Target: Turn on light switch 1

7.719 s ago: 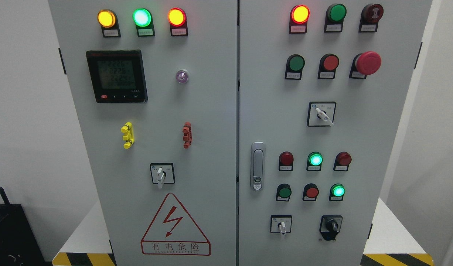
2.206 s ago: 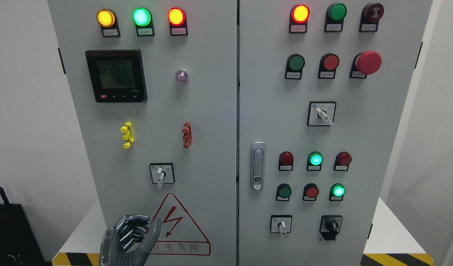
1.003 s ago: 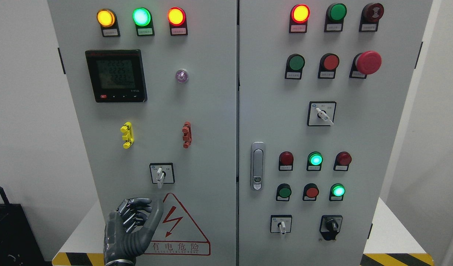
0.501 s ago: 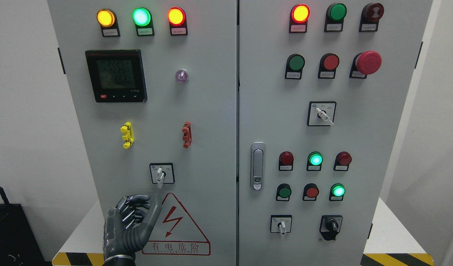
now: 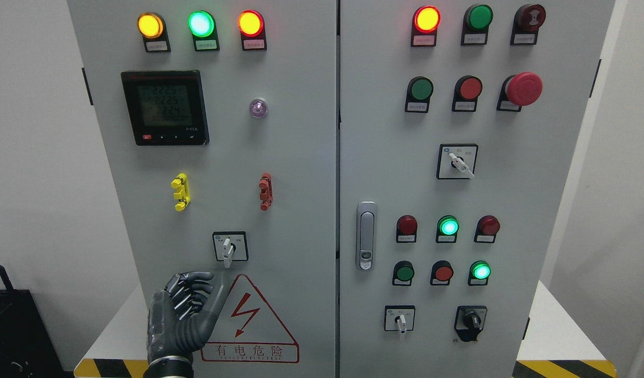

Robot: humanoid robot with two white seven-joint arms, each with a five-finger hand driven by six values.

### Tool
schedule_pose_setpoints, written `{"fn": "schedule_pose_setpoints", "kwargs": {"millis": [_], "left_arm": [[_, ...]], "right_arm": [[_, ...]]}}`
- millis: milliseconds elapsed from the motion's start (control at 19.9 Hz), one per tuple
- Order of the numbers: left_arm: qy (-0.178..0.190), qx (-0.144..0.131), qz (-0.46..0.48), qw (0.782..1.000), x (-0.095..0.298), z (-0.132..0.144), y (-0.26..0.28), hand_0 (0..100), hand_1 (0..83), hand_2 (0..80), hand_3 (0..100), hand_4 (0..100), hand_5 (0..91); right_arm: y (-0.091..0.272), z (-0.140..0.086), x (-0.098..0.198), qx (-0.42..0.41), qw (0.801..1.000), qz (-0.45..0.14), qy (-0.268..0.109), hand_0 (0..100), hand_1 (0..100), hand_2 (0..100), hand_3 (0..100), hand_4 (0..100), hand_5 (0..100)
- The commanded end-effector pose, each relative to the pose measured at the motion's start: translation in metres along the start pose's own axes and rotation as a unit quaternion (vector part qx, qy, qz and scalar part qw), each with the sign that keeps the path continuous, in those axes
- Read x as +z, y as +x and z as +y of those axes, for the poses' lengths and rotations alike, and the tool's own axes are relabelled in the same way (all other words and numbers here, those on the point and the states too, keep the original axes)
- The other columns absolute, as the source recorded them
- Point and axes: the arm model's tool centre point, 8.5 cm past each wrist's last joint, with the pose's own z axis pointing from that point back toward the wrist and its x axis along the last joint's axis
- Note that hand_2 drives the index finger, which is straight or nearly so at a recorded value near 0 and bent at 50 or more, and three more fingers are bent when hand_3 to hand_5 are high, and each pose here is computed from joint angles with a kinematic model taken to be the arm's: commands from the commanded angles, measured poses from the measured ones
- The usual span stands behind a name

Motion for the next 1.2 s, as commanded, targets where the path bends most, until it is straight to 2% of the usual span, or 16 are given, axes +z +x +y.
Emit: {"fn": "schedule_pose_setpoints", "kwargs": {"millis": [0,351,551,1153], "left_arm": [[-0.015,0.003,-0.007,1.0,-0.001,-0.013,0.006,14,66.4,49.5,73,81,69.6],[-0.019,0.001,-0.002,1.0,-0.002,-0.016,0.007,15,66.7,49.7,73,81,69.5],[-0.006,-0.003,0.002,1.0,-0.004,-0.015,0.01,15,66.8,49.7,73,81,69.3],[-0.002,-0.003,0.004,1.0,-0.01,-0.016,0.015,15,66.8,50.3,73,81,69.2]], "right_arm": [[0.0,0.0,0.0,0.0,1.0,0.0,0.001,30,0,0,0,0,0],[0.0,0.0,0.0,0.001,1.0,0.0,0.0,30,0,0,0,0,0],[0.0,0.0,0.0,0.0,1.0,0.0,0.0,30,0,0,0,0,0],[0.0,0.0,0.0,0.0,1.0,0.0,0.001,30,0,0,0,0,0]]}}
